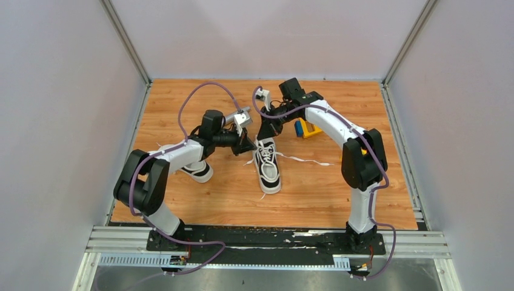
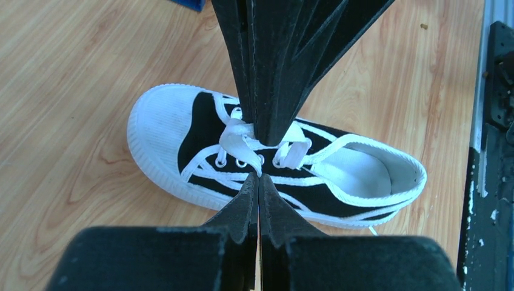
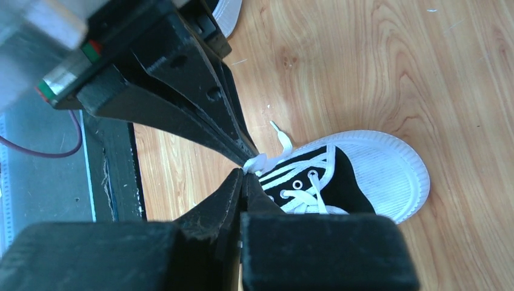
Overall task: Tie the shoes
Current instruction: Wrap the shoelace around the shoelace.
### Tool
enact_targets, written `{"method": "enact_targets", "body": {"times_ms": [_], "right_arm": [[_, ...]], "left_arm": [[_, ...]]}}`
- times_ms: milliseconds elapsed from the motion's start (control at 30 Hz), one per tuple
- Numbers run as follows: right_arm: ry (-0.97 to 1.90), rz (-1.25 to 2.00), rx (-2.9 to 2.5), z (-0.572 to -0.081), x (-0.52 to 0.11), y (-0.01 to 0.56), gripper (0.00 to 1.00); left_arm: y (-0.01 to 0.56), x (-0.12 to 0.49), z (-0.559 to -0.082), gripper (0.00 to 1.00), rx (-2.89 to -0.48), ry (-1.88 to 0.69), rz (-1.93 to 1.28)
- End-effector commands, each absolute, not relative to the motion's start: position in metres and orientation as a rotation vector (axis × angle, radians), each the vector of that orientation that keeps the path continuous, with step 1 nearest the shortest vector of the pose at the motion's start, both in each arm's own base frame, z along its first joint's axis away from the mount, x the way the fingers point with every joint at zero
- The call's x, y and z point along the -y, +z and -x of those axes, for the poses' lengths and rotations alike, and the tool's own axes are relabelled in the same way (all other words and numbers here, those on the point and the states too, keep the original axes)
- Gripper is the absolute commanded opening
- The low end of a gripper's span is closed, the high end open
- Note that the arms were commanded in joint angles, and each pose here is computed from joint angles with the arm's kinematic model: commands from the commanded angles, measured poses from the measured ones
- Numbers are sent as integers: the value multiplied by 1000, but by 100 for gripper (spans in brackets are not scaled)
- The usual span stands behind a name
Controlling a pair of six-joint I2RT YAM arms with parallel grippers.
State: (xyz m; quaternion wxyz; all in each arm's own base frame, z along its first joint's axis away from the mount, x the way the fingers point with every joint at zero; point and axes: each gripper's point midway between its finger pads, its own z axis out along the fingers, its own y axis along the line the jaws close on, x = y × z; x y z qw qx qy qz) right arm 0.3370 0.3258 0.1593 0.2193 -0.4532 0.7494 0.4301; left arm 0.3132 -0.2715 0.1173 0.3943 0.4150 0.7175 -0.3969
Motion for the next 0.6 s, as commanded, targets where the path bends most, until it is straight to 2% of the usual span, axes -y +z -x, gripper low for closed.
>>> {"method": "enact_targets", "body": {"times_ms": [0, 233, 300, 367, 400, 500, 567], "right_arm": [[1212, 1153, -2054, -354, -329, 178, 0], [1250, 1043, -2098, -370, -322, 176, 0], [1258, 1029, -2111, -370, -321, 174, 0], [1265, 1013, -2125, -371, -321, 172, 0], [1268, 1007, -2128, -370, -321, 172, 0], [1262, 992, -2147, -371, -321, 168, 0], [1250, 980, -2161, -372, -319, 165, 0]], "left_arm": [[127, 287, -319, 0, -1784, -1095, -1003], [121, 292, -315, 0, -1836, -1155, -935], [120, 291, -316, 5, -1848, -1161, -902], [119, 291, -317, 15, -1867, -1163, -859], [116, 290, -316, 23, -1889, -1174, -828], [117, 286, -322, 42, -1900, -1128, -779], [116, 281, -325, 49, -1910, -1075, -761]]}}
